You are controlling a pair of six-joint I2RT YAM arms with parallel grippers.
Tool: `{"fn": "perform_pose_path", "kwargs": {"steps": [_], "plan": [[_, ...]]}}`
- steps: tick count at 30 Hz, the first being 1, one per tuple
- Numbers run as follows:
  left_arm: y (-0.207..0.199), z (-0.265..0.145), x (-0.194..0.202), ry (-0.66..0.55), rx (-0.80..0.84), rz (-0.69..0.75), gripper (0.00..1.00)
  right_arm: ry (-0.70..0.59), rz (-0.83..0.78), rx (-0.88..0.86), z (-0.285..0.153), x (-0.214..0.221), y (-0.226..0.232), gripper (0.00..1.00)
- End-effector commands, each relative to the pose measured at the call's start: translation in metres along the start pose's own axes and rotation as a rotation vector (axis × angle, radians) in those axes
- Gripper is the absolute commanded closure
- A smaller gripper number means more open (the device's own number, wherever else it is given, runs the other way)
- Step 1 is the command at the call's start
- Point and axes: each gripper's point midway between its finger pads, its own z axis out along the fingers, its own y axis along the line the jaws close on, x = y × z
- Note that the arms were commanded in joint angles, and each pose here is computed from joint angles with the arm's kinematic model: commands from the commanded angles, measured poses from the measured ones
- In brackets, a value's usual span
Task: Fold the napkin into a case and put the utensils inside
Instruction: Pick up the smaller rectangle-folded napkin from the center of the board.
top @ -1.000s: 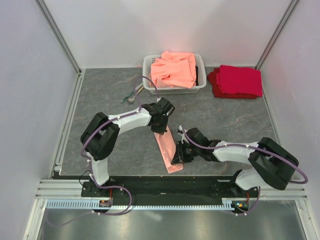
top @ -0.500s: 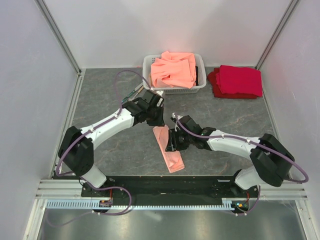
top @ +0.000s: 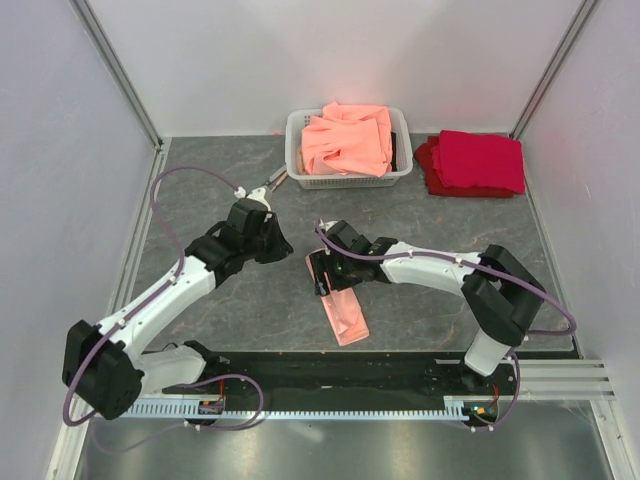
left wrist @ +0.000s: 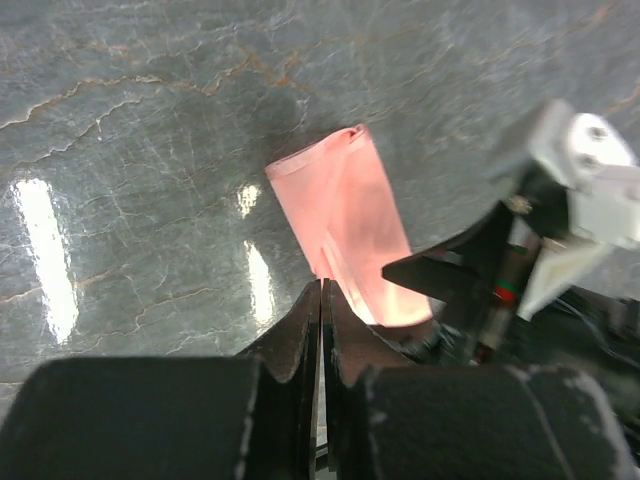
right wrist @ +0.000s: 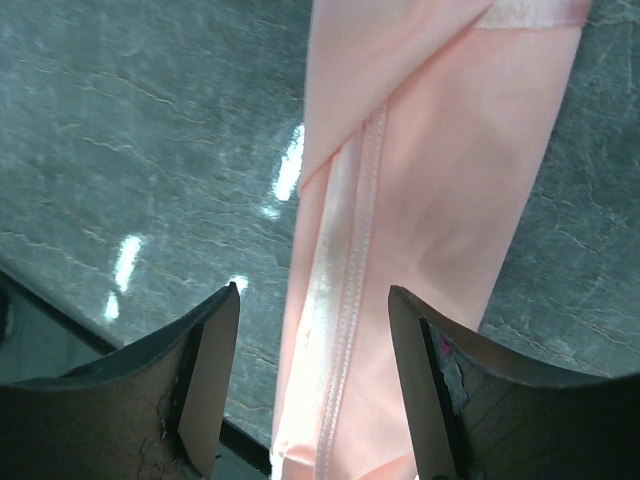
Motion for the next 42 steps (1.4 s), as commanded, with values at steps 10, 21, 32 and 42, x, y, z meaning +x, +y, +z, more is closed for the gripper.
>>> {"fn": "perform_pose_path", "kwargs": {"steps": [10,21,32,42], "plan": [[-0.007,-0.006,0.017,-0.001,0.108,-0.069,0.92,0.024,-0.076,0.195,0.019,0.004,-0.003,0.42],[-0.004,-0.016,0.017,-0.037,0.125,-0.054,0.92,0.07,-0.15,0.452,0.034,0.029,-0.012,0.44],[0.023,-0.025,0.009,-0.084,0.003,-0.106,0.89,0.016,-0.186,0.594,0.029,0.024,-0.014,0.74],[0.065,-0.028,-0.001,-0.102,-0.155,-0.196,0.86,-0.02,-0.135,0.321,0.019,-0.002,0.046,1.0]]}}
